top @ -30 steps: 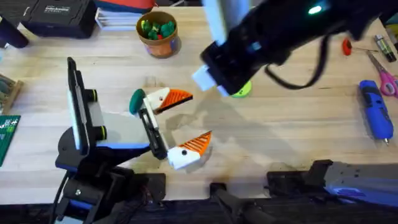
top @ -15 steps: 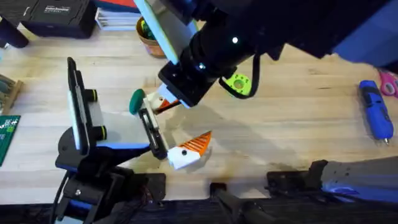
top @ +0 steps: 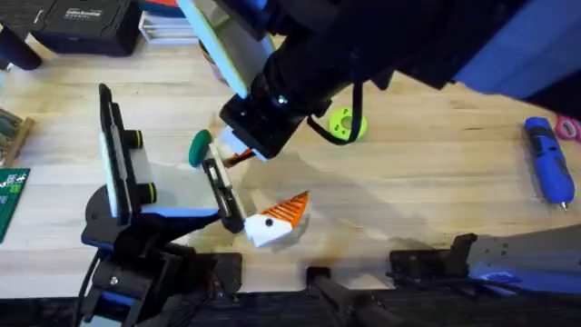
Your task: Pick up the gripper from the table and insert it into the empty holder that is missing its gripper. Then pick up a screw, insert it into the mounting hole, and use the screwdriver to tighten it. Finally, clean up the table by picking up the vegetable and placing it into the bucket.
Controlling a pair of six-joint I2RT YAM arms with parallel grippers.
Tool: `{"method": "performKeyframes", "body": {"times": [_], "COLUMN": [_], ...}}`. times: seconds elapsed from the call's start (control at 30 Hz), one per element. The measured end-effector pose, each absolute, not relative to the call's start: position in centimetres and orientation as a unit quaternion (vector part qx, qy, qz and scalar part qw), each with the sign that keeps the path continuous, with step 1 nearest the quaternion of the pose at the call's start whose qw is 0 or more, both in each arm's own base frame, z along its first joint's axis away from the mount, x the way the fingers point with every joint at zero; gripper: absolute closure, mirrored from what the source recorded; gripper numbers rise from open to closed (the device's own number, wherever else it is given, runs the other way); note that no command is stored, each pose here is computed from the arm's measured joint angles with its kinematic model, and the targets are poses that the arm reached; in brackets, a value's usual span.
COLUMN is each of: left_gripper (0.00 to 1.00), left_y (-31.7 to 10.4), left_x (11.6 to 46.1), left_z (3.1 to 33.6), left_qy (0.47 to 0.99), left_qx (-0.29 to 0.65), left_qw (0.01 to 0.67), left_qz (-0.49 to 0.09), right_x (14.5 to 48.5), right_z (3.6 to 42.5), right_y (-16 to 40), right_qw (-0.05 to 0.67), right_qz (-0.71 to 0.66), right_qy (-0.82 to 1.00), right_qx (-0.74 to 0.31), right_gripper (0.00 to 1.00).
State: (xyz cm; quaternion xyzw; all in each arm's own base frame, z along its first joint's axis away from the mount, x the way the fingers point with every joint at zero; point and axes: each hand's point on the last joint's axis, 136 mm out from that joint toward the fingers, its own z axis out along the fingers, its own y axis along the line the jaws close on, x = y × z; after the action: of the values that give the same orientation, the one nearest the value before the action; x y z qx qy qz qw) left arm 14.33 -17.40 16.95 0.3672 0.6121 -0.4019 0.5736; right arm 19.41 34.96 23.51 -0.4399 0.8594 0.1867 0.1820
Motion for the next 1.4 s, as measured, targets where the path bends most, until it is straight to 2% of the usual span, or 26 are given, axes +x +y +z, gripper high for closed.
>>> {"method": "performKeyframes", "body": {"times": [1.4], "left_gripper": [0.015], "left_y": [-17.4], "left_x": [14.3], "left_z": [16.9], "left_qy": [0.615], "left_qx": [0.363], "left_qw": [0.57], "left_qz": [-0.406], "right_x": [19.7], "right_z": [21.9], "right_y": [37.0], "right_qw": [0.183], "right_qz": [0.182], "right_qy": [0.849], "right_qx": [-0.462], "right_gripper": [0.995]}}
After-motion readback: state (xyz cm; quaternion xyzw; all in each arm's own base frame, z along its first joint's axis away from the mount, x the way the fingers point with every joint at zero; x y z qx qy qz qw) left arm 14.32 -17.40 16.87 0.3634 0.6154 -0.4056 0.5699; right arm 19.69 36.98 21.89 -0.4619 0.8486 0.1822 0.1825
